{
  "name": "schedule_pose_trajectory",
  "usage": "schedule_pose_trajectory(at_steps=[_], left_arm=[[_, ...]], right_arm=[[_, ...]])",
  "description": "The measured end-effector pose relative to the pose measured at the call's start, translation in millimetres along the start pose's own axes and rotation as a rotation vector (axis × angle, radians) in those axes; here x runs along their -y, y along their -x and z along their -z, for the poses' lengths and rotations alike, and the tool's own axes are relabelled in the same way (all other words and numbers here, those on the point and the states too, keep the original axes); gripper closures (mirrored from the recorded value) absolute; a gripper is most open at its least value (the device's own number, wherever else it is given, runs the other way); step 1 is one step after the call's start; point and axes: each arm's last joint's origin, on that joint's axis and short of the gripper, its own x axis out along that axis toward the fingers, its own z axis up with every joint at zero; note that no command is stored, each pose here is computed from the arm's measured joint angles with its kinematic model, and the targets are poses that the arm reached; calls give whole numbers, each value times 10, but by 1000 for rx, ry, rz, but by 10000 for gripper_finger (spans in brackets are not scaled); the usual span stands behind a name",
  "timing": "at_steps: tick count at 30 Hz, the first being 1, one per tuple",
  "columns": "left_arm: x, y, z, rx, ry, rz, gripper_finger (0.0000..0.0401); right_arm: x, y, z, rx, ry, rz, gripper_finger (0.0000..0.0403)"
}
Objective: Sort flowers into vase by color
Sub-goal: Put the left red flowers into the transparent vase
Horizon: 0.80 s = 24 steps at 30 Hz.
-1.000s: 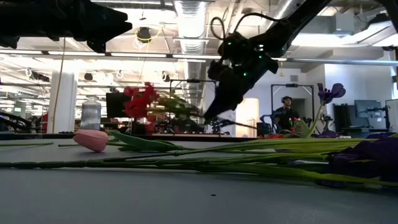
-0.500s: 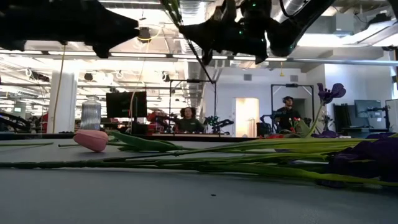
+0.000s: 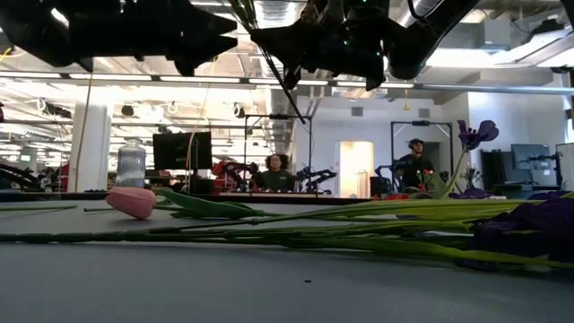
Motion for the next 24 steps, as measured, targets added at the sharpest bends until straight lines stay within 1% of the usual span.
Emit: schedule_pose_trajectory(at_steps=[4, 7, 10, 15, 20, 22, 24], left_arm=[[31, -29, -45, 16, 35, 92, 137], [35, -64, -46, 1, 69, 93, 126], [36, -105, -104, 7, 72, 91, 125], [38, -164, -208, 33, 35, 93, 124], [37, -183, -201, 1, -14, 84, 125], [37, -183, -200, 1, -23, 84, 132], [35, -183, -194, -6, -24, 76, 150]], right_arm=[[-23, -16, 4, 0, 23, -4, 378], [-42, -34, 21, -8, 27, 9, 378], [-84, -66, 52, -27, 38, 15, 376], [-147, -123, 75, -26, 67, 88, 377], [-166, -138, 71, -15, 76, 107, 374], [-163, -137, 67, -11, 77, 119, 374], [-163, -137, 70, -14, 75, 120, 374]])
